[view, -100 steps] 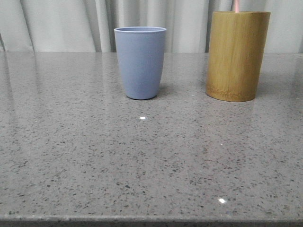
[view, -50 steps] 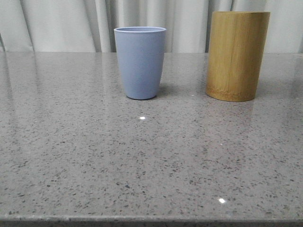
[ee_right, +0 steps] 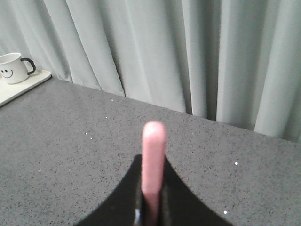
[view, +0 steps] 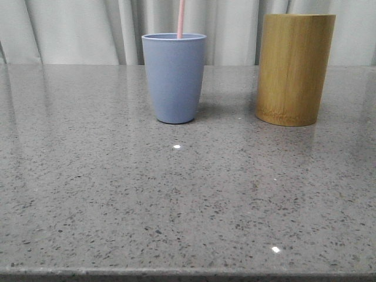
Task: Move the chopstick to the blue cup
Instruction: 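Carry the pink stick over the blue cup and lower it in, then open the right gripper to release the stick and withdraw upward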
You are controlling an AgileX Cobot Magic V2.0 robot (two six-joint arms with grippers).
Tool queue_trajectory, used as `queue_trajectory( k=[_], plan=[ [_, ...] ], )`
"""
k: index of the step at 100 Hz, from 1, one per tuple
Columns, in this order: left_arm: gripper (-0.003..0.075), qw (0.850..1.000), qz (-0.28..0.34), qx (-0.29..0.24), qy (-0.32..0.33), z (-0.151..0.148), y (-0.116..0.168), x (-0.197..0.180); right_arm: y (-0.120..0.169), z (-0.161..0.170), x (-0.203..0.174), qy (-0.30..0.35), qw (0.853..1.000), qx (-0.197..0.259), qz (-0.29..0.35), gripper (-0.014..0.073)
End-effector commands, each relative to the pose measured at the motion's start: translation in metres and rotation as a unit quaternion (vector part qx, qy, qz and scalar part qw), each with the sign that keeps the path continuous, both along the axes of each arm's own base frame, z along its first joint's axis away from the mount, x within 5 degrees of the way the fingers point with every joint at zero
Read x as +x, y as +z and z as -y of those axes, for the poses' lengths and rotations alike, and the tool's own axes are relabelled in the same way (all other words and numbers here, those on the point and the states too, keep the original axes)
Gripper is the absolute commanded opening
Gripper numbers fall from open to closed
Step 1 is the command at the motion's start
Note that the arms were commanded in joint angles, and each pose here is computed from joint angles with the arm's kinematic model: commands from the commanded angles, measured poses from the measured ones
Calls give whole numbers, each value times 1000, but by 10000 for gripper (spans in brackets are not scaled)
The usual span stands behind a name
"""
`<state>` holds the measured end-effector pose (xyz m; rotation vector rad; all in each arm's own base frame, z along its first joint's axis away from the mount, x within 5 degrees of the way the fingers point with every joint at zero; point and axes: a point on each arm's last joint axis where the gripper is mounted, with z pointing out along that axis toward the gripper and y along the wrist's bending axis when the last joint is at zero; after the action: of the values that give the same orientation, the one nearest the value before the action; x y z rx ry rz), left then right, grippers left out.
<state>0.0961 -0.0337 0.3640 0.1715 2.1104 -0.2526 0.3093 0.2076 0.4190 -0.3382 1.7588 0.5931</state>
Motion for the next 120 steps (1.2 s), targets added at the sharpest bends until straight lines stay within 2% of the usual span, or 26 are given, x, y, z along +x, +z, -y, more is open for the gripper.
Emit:
queue_trajectory(
  k=[1, 11, 32, 41, 86, 102, 120],
  plan=[
    [272, 999, 36, -16, -3, 1, 12, 1, 26, 2, -4, -1, 997, 38, 62, -66],
    [272, 999, 36, -16, -3, 1, 12, 1, 16, -3, 3, 0, 998, 30, 50, -43],
    [272, 999, 36, -16, -3, 1, 12, 1, 8, -5, 7, -1, 999, 23, 35, 183],
    [272, 999, 37, -17, -4, 1, 12, 1, 7, -5, 7, -1, 999, 22, 31, 224],
    [272, 999, 39, -18, -4, 1, 12, 1, 3, 4, -2, -4, 1000, 14, 5, 225],
    [272, 999, 42, -18, -4, 1, 13, 1, 1, 19, -16, -11, 1000, 15, 5, 225],
    [270, 996, 81, -30, -6, -4, 20, -8, -6, 44, -38, -27, 1000, 7, -1, 225]
  ],
)
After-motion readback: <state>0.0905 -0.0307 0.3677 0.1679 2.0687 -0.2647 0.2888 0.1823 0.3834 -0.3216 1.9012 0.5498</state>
